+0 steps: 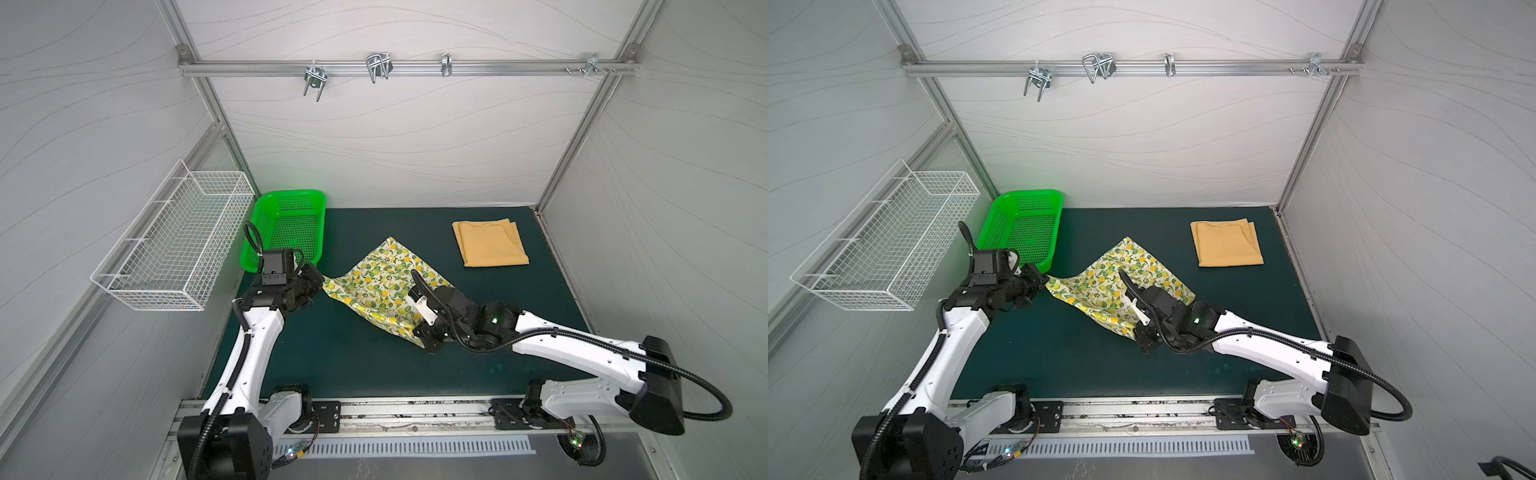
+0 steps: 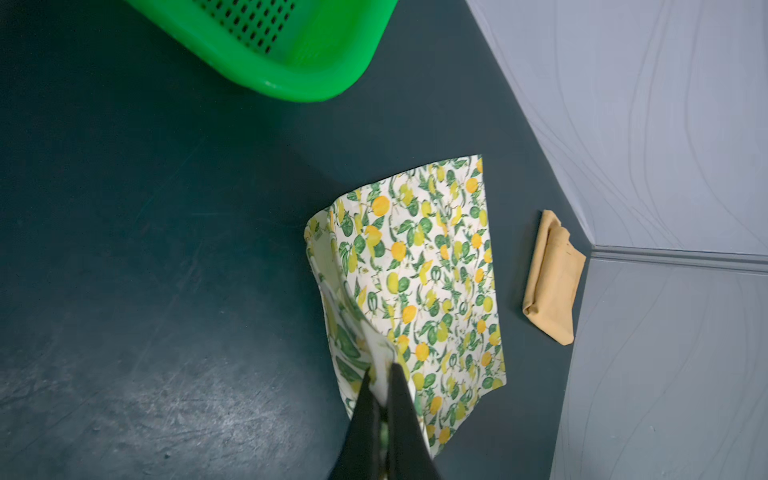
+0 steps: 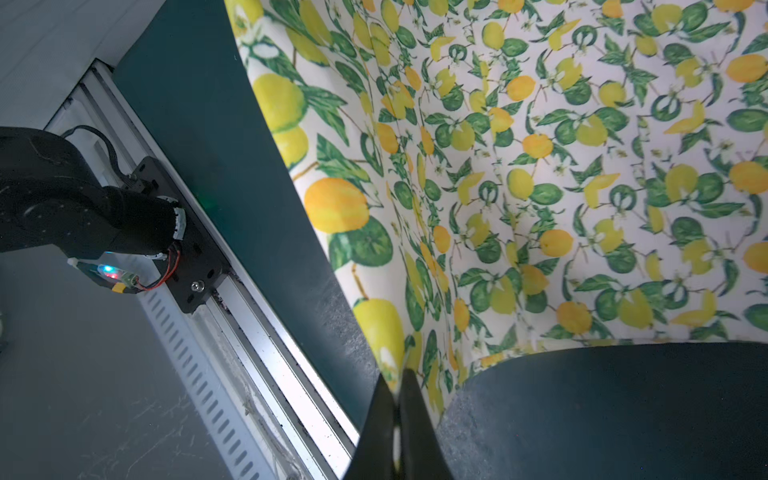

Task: Fold and stack the skirts
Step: 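Lift the skirt with both grippers and fold it toward the green basket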

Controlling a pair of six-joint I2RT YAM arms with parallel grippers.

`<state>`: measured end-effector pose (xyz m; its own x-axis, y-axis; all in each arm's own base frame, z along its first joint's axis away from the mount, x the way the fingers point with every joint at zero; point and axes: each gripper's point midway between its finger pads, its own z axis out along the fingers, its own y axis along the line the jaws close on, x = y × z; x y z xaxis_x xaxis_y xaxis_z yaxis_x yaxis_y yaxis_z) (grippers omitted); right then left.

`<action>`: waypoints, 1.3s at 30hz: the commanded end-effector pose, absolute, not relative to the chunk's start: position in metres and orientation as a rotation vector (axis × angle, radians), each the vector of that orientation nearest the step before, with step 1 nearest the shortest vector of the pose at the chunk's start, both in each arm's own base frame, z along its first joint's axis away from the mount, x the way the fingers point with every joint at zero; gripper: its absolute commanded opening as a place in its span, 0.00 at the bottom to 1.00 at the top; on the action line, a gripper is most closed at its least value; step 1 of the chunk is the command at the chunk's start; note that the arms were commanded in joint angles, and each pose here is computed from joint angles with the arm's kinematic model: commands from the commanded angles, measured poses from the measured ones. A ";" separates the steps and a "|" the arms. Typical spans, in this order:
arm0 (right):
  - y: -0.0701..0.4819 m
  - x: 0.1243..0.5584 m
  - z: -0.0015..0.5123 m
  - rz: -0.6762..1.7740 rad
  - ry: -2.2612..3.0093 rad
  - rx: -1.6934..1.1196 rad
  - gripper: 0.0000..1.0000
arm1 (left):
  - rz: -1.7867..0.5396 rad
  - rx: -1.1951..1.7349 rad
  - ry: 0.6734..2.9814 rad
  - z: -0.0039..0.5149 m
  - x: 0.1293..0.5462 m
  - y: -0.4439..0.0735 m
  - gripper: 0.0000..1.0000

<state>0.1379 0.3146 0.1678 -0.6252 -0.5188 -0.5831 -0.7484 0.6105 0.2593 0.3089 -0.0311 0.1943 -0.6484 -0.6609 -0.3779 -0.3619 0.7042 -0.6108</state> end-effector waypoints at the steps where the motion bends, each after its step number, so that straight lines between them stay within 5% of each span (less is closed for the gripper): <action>1: 0.309 0.132 0.170 0.666 2.417 -1.009 0.05 | -0.662 -0.727 2.313 0.217 0.311 -0.033 0.00; 19: 0.300 0.093 0.187 0.765 2.444 -0.956 0.06 | -0.749 -0.713 2.210 0.247 0.254 -0.047 0.00; 39: 0.279 0.166 0.136 0.709 2.604 -0.736 0.05 | -0.719 -0.646 2.386 0.194 0.380 -0.085 0.00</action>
<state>0.1601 0.2750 0.1354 -0.8129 -0.3803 -0.4411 -0.5466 0.7595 0.3526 0.3501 -0.0813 0.1716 -0.7613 -0.5785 -0.2929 -0.3388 0.7400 -0.5811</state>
